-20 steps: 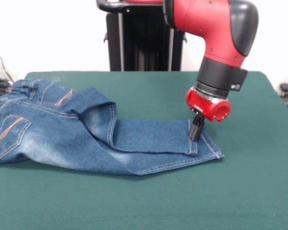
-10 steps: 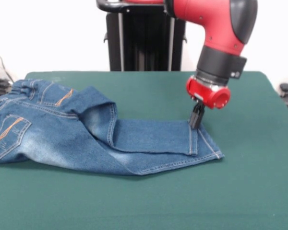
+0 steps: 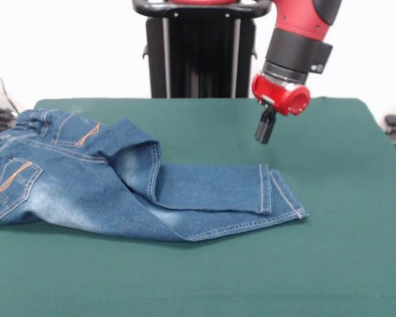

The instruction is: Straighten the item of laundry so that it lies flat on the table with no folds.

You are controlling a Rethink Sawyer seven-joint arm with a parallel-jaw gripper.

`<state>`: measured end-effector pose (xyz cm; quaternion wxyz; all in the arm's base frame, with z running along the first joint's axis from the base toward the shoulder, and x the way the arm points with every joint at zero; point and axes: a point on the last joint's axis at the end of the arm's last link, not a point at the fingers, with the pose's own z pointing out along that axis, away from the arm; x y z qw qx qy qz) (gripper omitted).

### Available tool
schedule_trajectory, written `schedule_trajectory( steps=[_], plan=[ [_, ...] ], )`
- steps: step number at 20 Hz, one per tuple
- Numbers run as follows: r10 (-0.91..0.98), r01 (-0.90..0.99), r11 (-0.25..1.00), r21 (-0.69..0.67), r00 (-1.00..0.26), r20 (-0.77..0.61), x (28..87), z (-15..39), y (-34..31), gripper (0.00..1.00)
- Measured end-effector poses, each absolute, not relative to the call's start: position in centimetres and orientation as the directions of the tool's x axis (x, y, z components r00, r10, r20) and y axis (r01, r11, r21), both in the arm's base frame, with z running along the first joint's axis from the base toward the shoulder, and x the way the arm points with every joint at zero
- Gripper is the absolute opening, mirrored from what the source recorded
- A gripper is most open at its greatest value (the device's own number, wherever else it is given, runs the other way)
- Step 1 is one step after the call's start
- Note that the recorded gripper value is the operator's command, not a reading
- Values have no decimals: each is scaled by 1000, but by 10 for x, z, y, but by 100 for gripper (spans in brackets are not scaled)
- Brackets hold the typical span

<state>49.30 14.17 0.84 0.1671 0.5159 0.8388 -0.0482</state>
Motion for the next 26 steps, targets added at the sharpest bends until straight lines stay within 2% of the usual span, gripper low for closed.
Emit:
schedule_trajectory(
  steps=[1, 13, 26],
  plan=[
    [852, 886, 456, 85, -407, -328, 491, 8, 135, 100],
    [854, 889, 451, 75, -405, -328, 489, 2, 130, 100],
    [830, 885, 464, 46, -415, -373, 483, -51, 123, 100]
  ],
)
